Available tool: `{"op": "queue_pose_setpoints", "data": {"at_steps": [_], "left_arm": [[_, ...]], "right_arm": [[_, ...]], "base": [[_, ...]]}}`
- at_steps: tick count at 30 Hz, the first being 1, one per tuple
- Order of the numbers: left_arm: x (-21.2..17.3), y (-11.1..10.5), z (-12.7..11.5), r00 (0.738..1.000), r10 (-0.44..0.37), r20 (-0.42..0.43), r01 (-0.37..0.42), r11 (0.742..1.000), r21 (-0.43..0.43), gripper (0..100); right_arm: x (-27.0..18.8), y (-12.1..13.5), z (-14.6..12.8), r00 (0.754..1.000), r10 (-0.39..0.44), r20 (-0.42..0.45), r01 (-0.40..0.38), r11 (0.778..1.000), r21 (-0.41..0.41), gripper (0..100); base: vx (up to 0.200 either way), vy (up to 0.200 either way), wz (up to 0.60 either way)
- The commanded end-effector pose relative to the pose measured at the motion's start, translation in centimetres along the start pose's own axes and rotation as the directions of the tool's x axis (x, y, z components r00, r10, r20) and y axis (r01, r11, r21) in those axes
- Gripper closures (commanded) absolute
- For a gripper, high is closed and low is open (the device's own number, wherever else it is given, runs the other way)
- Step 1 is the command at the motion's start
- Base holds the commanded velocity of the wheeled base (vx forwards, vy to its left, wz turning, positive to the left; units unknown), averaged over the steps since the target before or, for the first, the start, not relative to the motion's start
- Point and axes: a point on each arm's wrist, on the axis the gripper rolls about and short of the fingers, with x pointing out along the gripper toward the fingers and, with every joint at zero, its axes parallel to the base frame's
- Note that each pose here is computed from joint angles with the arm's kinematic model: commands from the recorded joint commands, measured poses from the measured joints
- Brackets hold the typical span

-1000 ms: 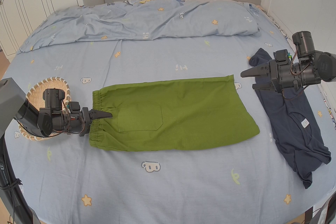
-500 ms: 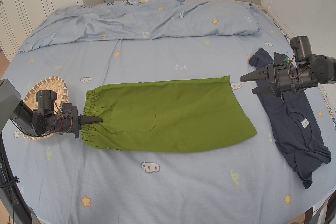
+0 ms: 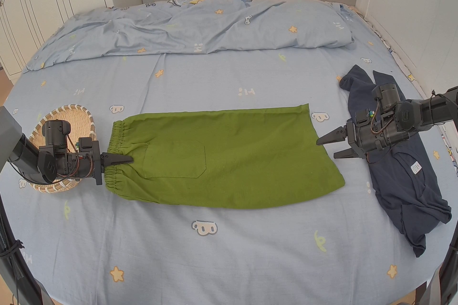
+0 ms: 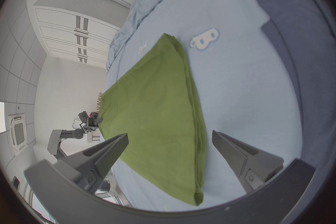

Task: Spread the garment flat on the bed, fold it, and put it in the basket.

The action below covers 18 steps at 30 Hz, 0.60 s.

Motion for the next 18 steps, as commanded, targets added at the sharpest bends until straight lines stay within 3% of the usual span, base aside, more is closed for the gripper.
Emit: {"op": "queue_pose_setpoints", "data": {"at_steps": [1,7,18], "left_arm": [[0.0,-0.4,0.0,1.0,0.013,0.011,-0.013,1.0,0.011,100],[0.9,-0.6,-0.3,0.997,0.07,0.029,-0.071,0.997,0.044,100],[1.0,-0.8,-0.5,0.997,0.072,0.025,-0.074,0.996,0.046,100]], "right_arm": [[1.6,-1.6,-0.4,0.999,-0.008,-0.038,0.009,0.999,0.034,0],[2.6,-2.0,-0.7,0.998,-0.007,-0.069,0.011,0.999,0.047,0],[4.2,-1.7,-1.0,0.989,0.038,-0.143,-0.031,0.998,0.052,0]], "base": [[0.0,0.0,0.0],[0.0,0.0,0.0],[0.0,0.0,0.0]]}}
